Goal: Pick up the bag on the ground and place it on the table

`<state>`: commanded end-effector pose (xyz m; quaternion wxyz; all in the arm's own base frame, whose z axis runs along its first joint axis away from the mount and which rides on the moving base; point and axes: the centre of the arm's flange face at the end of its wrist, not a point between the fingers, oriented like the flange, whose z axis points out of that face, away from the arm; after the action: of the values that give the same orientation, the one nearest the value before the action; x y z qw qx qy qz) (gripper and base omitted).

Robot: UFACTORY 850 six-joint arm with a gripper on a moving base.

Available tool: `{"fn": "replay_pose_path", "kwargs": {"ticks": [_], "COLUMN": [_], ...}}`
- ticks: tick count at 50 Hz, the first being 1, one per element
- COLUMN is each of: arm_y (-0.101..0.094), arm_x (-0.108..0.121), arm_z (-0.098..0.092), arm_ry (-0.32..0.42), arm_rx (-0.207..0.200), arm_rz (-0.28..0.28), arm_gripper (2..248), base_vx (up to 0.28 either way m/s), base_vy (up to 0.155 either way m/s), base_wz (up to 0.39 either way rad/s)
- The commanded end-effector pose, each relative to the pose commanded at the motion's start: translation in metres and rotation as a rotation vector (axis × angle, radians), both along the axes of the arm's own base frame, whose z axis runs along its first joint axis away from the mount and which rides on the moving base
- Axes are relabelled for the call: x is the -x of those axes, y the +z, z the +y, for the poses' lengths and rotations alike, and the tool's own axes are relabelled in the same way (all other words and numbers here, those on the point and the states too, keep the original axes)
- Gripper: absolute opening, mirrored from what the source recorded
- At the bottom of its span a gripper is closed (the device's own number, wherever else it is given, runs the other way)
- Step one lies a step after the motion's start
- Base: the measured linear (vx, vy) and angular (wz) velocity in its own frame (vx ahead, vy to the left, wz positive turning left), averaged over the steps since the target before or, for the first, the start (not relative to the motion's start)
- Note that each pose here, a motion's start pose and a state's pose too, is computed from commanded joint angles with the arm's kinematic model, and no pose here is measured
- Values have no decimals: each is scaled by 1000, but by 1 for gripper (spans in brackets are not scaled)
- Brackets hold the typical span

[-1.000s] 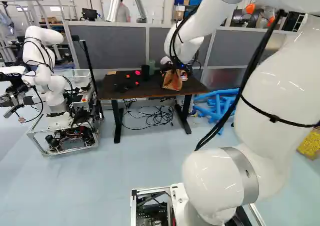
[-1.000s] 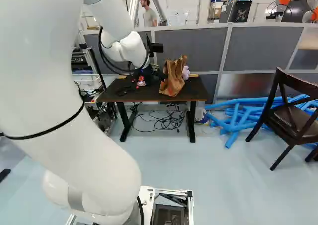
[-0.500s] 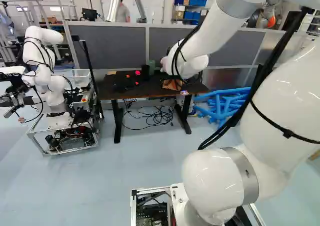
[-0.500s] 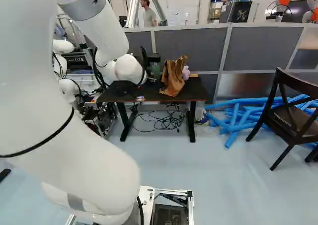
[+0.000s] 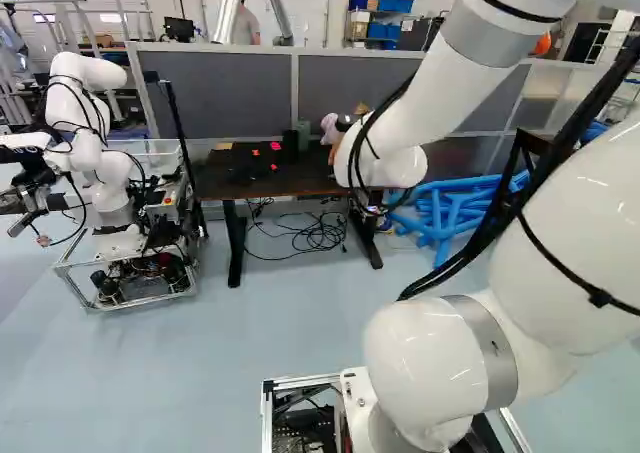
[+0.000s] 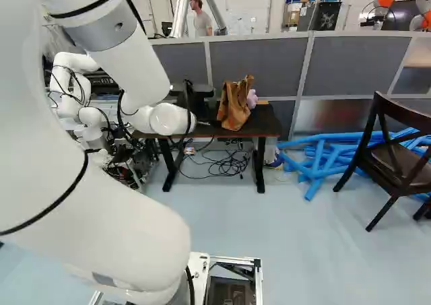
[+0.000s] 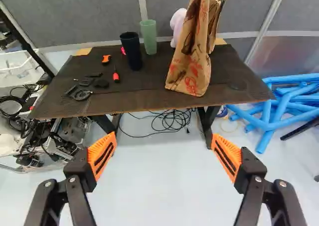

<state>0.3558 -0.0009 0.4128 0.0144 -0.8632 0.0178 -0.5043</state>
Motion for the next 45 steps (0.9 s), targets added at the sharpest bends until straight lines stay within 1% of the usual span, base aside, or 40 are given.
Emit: {"fn": "replay_pose_path", "kwargs": {"ticks": [23, 45], "arm_y": [-24, -39], "arm_x": [41, 69], "arm_z": [1, 1], "arm_ry": [8, 11], "arm_rx": [20, 35], "arm_rz": [-91, -148], "arm_gripper": [247, 247], "base_vx": [0, 0], "base_vy": [0, 0], "base_wz": [0, 0]}}
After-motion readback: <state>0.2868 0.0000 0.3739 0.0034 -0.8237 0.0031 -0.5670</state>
